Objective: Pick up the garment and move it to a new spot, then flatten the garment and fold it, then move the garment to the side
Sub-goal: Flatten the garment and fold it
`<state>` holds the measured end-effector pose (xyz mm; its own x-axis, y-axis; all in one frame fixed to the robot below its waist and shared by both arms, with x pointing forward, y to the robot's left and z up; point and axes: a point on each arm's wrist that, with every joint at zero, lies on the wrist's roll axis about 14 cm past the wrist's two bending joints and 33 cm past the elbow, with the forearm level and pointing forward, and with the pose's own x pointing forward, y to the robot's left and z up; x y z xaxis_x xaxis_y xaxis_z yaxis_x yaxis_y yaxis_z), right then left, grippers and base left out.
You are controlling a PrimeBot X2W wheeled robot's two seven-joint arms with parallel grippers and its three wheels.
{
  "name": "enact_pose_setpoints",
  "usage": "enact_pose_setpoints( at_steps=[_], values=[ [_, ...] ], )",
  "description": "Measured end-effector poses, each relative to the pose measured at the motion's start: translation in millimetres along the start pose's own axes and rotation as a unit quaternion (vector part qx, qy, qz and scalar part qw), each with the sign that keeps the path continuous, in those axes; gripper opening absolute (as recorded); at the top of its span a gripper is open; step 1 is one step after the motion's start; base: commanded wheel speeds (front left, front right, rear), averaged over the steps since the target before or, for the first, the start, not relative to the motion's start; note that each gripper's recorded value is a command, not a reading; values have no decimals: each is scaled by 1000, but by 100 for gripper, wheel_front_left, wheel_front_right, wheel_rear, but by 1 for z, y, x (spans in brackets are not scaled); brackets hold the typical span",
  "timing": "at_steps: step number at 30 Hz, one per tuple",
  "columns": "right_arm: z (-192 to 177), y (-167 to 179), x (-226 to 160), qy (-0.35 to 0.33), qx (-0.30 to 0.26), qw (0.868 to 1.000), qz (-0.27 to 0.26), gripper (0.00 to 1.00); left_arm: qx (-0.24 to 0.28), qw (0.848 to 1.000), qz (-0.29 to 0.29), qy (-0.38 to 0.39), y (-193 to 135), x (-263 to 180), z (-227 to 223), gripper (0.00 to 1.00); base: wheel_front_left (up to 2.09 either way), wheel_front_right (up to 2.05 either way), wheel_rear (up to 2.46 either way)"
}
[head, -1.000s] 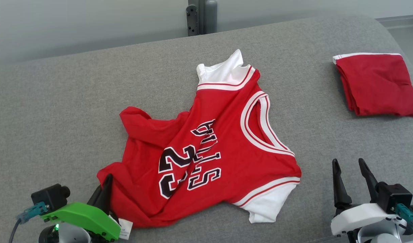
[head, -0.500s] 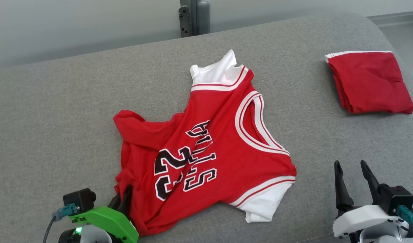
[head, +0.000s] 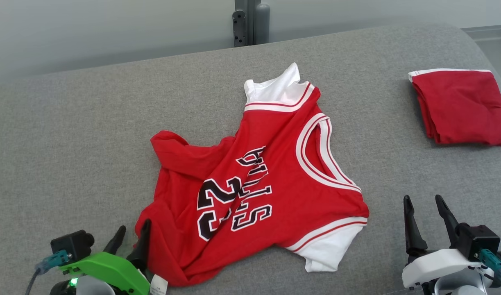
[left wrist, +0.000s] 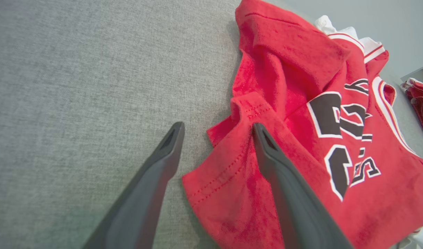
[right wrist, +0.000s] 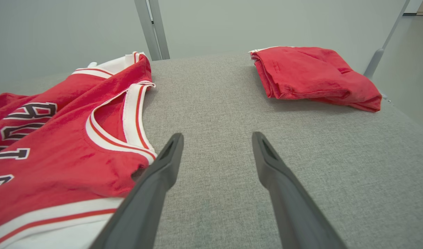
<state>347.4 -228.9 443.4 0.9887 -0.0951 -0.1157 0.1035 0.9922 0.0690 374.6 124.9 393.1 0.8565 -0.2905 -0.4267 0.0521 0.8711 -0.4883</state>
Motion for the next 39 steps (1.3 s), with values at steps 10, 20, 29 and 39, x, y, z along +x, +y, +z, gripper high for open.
enact_pose_setpoints(
  at_steps=[10,20,29,39],
  values=[
    [0,-9,-5,1,0,1000,-14,100,-38,997,2,62,15,-20,-10,100,0,0,0],
    [-3,-18,-6,6,-1,1000,-29,100,-58,989,-16,133,5,-20,-42,0,0,0,0],
    [-3,-15,-5,5,0,1000,-23,100,-64,996,54,-11,37,-38,10,0,0,0,0],
    [-3,14,7,5,-5,1000,22,100,-145,968,196,-65,82,-83,-17,0,0,0,0]
  ],
)
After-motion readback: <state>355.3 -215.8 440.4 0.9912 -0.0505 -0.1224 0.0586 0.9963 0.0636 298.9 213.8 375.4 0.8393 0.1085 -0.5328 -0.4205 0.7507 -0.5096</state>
